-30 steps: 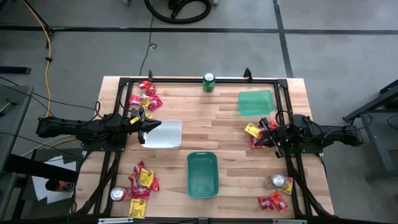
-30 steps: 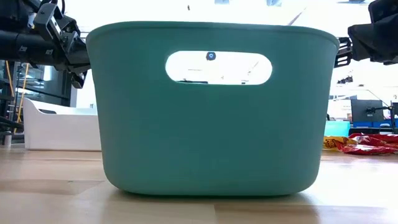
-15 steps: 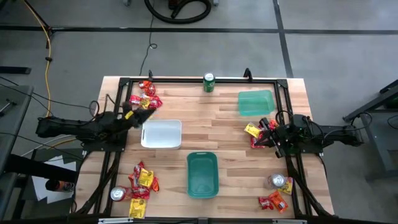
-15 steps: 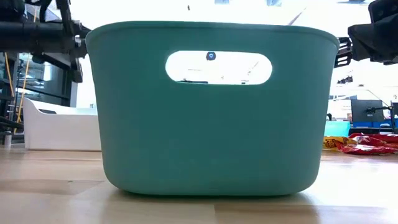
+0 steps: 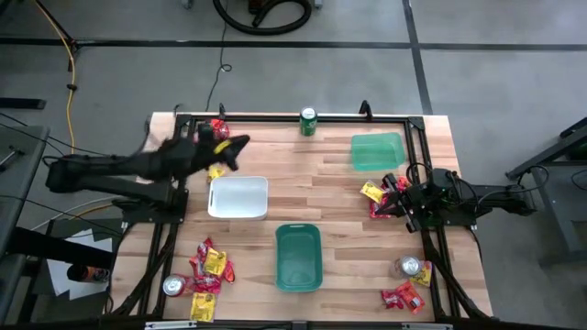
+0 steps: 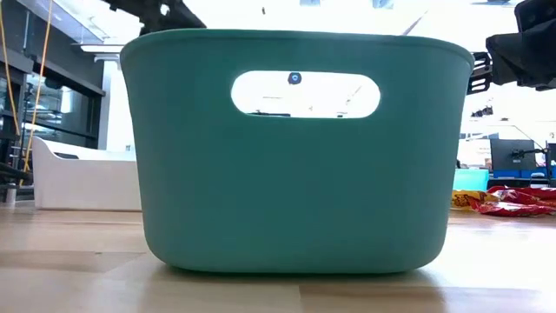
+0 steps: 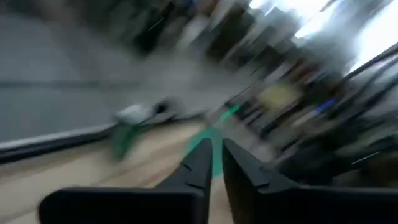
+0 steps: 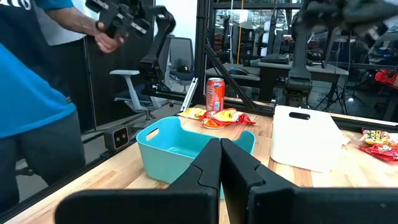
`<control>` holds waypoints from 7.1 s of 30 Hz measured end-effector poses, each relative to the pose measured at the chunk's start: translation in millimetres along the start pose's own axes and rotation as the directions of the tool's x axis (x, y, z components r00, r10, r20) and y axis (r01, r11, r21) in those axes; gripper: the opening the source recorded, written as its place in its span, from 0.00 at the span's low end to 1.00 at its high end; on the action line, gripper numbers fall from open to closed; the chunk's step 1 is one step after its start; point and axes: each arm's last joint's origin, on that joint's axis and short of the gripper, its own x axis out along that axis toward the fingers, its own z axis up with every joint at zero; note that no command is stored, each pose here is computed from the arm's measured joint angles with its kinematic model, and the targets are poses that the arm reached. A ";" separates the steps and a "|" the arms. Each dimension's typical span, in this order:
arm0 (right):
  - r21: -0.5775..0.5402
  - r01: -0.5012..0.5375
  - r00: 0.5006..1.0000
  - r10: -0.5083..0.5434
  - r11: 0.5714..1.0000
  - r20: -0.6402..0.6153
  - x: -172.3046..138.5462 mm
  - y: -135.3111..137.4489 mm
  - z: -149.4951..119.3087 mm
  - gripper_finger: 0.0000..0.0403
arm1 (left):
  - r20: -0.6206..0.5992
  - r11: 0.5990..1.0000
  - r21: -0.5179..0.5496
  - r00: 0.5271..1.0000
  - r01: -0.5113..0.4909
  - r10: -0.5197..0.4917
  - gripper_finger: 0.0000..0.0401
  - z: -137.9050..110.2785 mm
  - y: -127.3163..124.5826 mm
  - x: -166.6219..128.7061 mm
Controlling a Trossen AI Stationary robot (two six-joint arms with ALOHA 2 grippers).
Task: Sort candy
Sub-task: Put the yellow candy pack into the white bin
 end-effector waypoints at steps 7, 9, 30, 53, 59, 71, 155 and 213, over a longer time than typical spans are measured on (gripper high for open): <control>0.000 0.000 1.000 0.000 1.000 0.000 0.0 0.0 0.1 0.00 | -0.442 0.902 0.242 0.787 -0.356 0.430 0.33 18.2 43.9 31.8; 0.000 0.000 1.000 0.000 1.000 0.000 0.0 0.0 0.0 0.00 | -0.521 0.840 0.278 0.661 -0.467 0.540 0.41 10.7 65.9 40.0; 0.000 0.000 1.000 0.000 1.000 0.000 0.0 0.0 0.0 0.00 | -0.678 0.562 0.542 0.071 -0.625 0.732 0.57 -33.2 185.2 104.3; 0.000 0.000 1.000 0.000 1.000 0.000 0.0 0.0 0.1 0.00 | -0.759 0.696 0.458 0.166 -0.553 0.630 0.02 -20.8 190.4 106.2; 0.000 0.000 1.000 0.000 1.000 0.000 0.0 0.0 0.1 0.00 | -0.665 0.806 0.344 0.481 -0.482 0.572 0.00 31.7 142.6 73.8; 0.000 0.000 1.000 0.000 1.000 0.000 0.0 0.0 0.1 0.00 | -0.693 0.975 0.198 0.718 0.096 0.070 0.00 1.9 29.7 -18.6; 0.507 0.754 0.618 -0.712 0.418 -0.333 86.3 -86.3 113.3 0.03 | -0.238 0.918 0.257 0.940 0.303 -0.243 0.57 65.7 -19.3 -54.0; 0.312 0.484 0.871 -0.416 0.818 -0.262 153.1 -96.2 140.0 0.01 | -0.262 0.889 0.382 0.952 0.251 -0.156 0.57 22.9 -22.1 2.0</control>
